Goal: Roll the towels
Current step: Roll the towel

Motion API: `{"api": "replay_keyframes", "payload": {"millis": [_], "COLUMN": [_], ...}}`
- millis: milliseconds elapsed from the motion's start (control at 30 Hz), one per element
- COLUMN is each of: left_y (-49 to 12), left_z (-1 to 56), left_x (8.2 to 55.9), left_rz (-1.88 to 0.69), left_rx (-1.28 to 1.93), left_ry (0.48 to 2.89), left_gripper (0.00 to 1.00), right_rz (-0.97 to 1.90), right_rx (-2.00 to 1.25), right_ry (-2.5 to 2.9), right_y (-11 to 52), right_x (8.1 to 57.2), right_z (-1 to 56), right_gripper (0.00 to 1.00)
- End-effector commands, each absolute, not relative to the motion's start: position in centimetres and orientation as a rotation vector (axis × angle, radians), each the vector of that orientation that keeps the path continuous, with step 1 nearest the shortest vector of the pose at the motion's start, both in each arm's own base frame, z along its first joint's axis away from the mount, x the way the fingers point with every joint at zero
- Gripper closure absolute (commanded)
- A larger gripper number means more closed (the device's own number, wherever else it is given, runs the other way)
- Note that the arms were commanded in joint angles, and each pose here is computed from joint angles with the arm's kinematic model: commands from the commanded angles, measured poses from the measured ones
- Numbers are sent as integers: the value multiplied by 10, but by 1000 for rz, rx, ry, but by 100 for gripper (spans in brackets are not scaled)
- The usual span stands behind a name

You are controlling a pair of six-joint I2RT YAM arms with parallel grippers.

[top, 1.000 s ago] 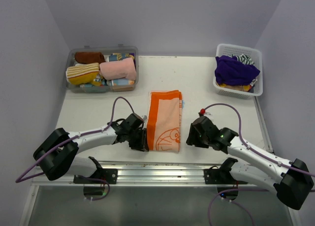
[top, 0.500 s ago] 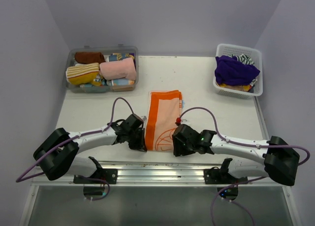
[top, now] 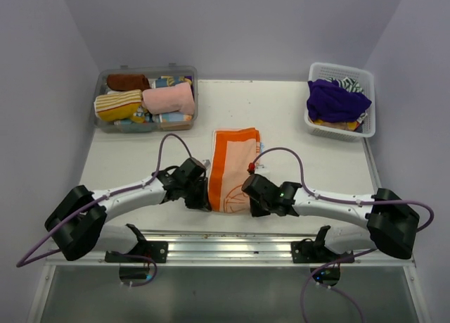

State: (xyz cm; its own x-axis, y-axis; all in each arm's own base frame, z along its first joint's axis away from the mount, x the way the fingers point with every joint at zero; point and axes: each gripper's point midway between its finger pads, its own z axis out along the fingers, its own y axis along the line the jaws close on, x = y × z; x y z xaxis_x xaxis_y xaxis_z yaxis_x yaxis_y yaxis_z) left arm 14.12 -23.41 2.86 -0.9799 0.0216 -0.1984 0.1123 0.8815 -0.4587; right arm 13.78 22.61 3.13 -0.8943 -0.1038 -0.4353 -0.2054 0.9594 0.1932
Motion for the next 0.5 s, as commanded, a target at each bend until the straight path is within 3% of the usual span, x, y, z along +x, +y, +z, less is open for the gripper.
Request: {"api": "replay_keyframes", "payload": {"millis": [0,467], "left_y": [-248,-251], "left_z": [67,108], "left_x": [163,218], "left_rz": [-755,-748], "left_rx": [108,9], "left_ry": [2745,2645], "left_gripper": [100,100], "right_rz": [329,259], "right_rx": [-186,-123], "right_ry": [2572,2455], "right_y": [233,231], "right_x": [159,211], "right_z": [63,103], "right_gripper": [98,98]}}
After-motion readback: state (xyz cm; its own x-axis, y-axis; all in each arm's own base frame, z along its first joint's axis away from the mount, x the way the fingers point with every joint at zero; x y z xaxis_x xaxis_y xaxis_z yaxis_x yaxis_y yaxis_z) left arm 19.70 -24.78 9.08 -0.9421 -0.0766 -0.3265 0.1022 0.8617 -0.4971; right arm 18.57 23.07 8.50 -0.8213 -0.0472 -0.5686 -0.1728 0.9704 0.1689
